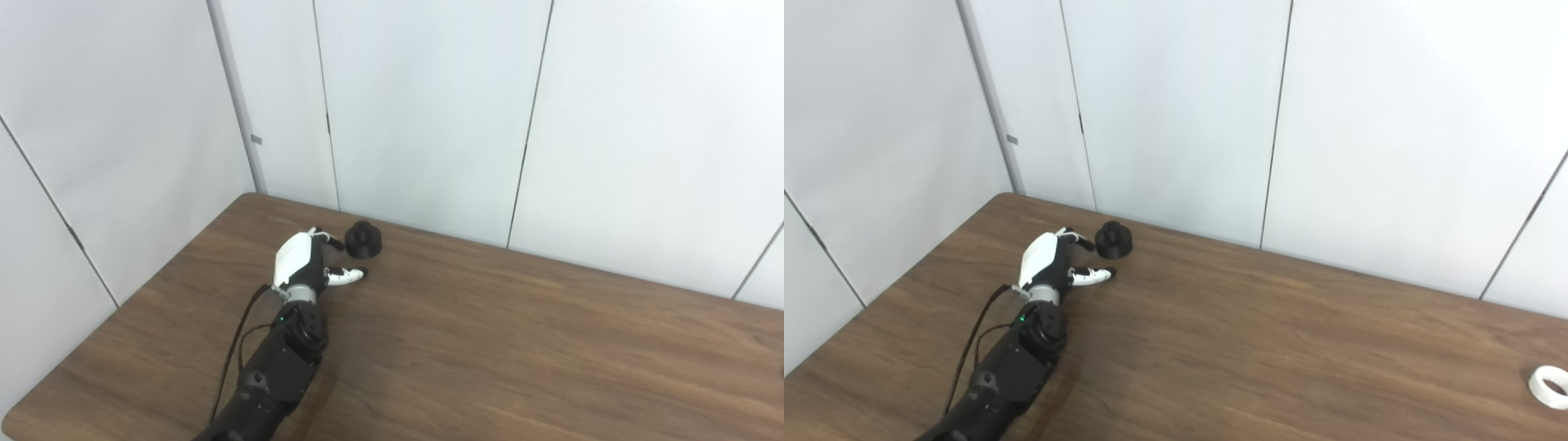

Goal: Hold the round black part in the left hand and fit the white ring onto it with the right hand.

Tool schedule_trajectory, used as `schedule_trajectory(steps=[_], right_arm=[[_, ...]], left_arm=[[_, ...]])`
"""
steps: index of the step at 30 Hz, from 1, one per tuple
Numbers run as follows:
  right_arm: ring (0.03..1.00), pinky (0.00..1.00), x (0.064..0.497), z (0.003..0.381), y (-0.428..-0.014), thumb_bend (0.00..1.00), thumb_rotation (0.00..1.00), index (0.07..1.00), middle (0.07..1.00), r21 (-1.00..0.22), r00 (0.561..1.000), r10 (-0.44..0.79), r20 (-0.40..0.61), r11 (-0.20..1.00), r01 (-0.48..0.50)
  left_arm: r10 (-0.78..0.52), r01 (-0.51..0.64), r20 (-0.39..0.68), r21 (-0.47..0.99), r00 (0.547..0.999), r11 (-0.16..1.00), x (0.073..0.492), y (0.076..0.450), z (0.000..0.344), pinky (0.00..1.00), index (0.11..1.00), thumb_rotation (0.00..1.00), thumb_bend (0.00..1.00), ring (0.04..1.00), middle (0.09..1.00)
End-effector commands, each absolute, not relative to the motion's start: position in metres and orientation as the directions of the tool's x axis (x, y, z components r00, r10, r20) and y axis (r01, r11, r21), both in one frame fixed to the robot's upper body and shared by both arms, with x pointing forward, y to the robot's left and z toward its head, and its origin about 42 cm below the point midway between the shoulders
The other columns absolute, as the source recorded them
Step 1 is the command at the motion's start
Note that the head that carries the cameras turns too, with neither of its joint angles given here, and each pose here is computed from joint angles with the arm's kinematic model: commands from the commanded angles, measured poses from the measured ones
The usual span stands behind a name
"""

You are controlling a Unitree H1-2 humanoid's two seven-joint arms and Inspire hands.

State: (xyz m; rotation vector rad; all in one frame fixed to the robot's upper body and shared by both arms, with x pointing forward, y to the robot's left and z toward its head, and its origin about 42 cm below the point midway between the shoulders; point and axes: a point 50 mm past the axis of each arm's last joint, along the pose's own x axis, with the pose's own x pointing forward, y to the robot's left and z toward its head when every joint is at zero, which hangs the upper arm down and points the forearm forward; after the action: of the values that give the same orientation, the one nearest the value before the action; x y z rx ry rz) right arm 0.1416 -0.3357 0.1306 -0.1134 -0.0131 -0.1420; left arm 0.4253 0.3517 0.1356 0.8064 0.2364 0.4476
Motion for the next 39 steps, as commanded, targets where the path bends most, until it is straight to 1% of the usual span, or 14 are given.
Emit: schedule_trajectory(steps=[1, 5, 9, 12, 15, 20, 27, 32, 39], right_arm=[[0.962, 0.95, 0.141, 0.137, -0.336, 0.83, 0.86, 0.951, 0.956, -0.117, 0.990, -0.133, 0.050, 0.984, 0.138], [0.961, 0.94, 0.142, 0.138, -0.335, 0.84, 0.86, 0.949, 0.954, -0.117, 0.990, -0.134, 0.051, 0.983, 0.139], [0.962, 0.94, 0.143, 0.137, -0.334, 0.83, 0.85, 0.946, 0.951, -0.111, 0.990, -0.129, 0.054, 0.985, 0.134], [0.956, 0.93, 0.143, 0.138, -0.333, 0.83, 0.85, 0.940, 0.946, -0.109, 0.990, -0.129, 0.055, 0.985, 0.134], [0.958, 0.93, 0.143, 0.138, -0.332, 0.83, 0.86, 0.936, 0.946, -0.116, 0.990, -0.130, 0.057, 0.984, 0.136], [0.957, 0.93, 0.140, 0.137, -0.332, 0.85, 0.86, 0.939, 0.952, -0.124, 0.990, -0.132, 0.054, 0.983, 0.137], [0.952, 0.92, 0.130, 0.139, -0.330, 0.83, 0.87, 0.938, 0.950, -0.134, 0.990, -0.129, 0.052, 0.982, 0.135], [0.944, 0.92, 0.121, 0.141, -0.329, 0.82, 0.87, 0.930, 0.942, -0.134, 0.991, -0.126, 0.048, 0.982, 0.131], [0.951, 0.93, 0.113, 0.142, -0.327, 0.82, 0.88, 0.924, 0.941, -0.127, 0.992, -0.121, 0.042, 0.984, 0.125]], left_arm=[[0.456, -0.266, -0.068, 0.732, 0.888, 0.628, 0.428, 0.346, 0.136, 0.92, 0.781, 0.11, 0.99, 0.941, 0.961], [0.458, -0.272, -0.060, 0.735, 0.887, 0.622, 0.427, 0.348, 0.137, 0.89, 0.793, 0.11, 1.00, 0.919, 0.942], [0.463, -0.276, -0.064, 0.728, 0.884, 0.628, 0.425, 0.349, 0.138, 0.96, 0.816, 0.12, 0.99, 0.934, 0.957], [0.461, -0.274, -0.061, 0.732, 0.885, 0.624, 0.425, 0.353, 0.137, 0.96, 0.830, 0.14, 1.00, 0.931, 0.955], [0.460, -0.272, -0.061, 0.736, 0.886, 0.620, 0.424, 0.355, 0.139, 0.99, 0.862, 0.15, 1.00, 0.942, 0.957], [0.454, -0.262, -0.067, 0.737, 0.888, 0.623, 0.426, 0.355, 0.140, 1.00, 0.928, 0.19, 1.00, 0.969, 0.995], [0.454, -0.251, -0.073, 0.750, 0.888, 0.612, 0.433, 0.352, 0.144, 1.00, 0.949, 0.22, 1.00, 0.981, 1.000], [0.460, -0.260, -0.069, 0.746, 0.885, 0.612, 0.439, 0.348, 0.148, 1.00, 0.963, 0.19, 1.00, 0.989, 1.000], [0.452, -0.258, -0.068, 0.743, 0.889, 0.618, 0.449, 0.345, 0.148, 1.00, 0.956, 0.16, 1.00, 0.978, 1.000]])
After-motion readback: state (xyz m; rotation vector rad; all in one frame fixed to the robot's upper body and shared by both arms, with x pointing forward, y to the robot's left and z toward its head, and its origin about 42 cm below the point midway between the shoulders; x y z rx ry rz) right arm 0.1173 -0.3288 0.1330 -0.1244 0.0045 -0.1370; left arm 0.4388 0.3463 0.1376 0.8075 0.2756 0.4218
